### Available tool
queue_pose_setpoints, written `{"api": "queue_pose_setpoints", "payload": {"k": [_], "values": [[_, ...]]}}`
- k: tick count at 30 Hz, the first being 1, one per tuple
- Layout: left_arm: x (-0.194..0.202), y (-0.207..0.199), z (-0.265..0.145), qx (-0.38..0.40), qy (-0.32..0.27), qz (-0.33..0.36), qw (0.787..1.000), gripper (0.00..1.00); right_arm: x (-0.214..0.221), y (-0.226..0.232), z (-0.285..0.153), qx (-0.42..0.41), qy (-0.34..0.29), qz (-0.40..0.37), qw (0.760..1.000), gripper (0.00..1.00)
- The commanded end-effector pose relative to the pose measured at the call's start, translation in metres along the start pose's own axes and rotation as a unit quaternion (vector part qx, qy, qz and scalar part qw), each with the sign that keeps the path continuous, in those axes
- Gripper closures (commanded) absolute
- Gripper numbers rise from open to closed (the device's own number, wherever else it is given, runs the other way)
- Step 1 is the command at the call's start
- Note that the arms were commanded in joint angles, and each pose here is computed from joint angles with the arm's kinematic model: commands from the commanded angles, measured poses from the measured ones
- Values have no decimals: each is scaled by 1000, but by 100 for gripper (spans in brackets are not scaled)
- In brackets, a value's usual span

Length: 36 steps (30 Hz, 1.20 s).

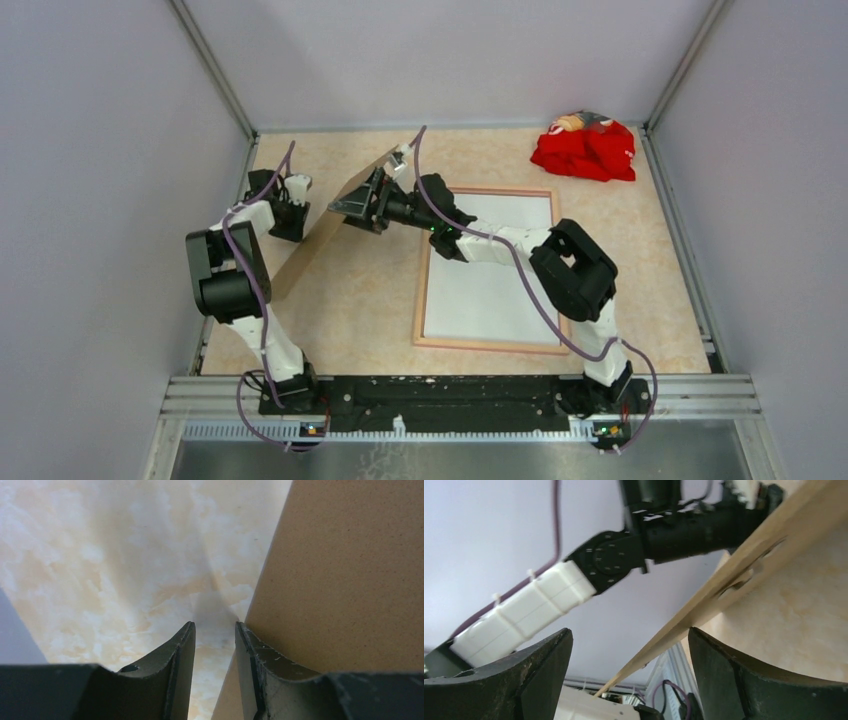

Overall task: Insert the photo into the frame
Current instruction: Turn over the photo frame item at the center of the board.

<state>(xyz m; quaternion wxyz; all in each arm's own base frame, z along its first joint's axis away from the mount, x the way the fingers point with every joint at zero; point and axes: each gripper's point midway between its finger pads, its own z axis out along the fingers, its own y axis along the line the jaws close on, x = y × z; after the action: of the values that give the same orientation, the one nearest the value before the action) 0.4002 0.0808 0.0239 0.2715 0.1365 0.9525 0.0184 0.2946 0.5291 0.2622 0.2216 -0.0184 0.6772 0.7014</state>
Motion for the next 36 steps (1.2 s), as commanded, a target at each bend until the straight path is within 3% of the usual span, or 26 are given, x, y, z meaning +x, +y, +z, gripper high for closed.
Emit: {"api": "queue_pose_setpoints", "payload": {"k": [1,4,6,9,11,12,14,19,23,26,30,36], "values": [[71,-65,1,113,118,-34,986,57,-8,-7,-10,52,-36,-13,998,19],[67,-65,-1,114,114,-35,986,56,-13,-18,-19,105,-47,-22,993,34],[60,-65,-4,118,108,-36,986,52,-16,-23,-23,141,-48,-27,988,51],[42,-66,-12,124,90,-23,988,34,-17,-32,-31,186,-49,-26,981,83],[22,-67,-24,128,67,-7,989,23,-20,-38,-37,210,-50,-21,976,97],[11,-69,-31,131,53,2,990,17,-21,-40,-39,217,-49,-18,975,100],[-18,-70,-52,143,15,18,989,3,-28,-42,-44,230,-48,-10,972,100],[-99,-82,-132,200,-117,81,969,2,-78,-34,-56,235,-74,-8,969,100],[-143,-114,-203,259,-220,157,927,2,-129,-33,-70,253,-89,11,963,100],[-147,-145,-249,268,-287,256,884,2,-166,-23,-85,250,-115,42,960,100],[-122,-181,-287,269,-358,374,812,1,-198,-6,-107,246,-159,77,953,100],[-96,-205,-300,208,-393,480,757,1,-207,8,-122,225,-195,134,945,100]]}}
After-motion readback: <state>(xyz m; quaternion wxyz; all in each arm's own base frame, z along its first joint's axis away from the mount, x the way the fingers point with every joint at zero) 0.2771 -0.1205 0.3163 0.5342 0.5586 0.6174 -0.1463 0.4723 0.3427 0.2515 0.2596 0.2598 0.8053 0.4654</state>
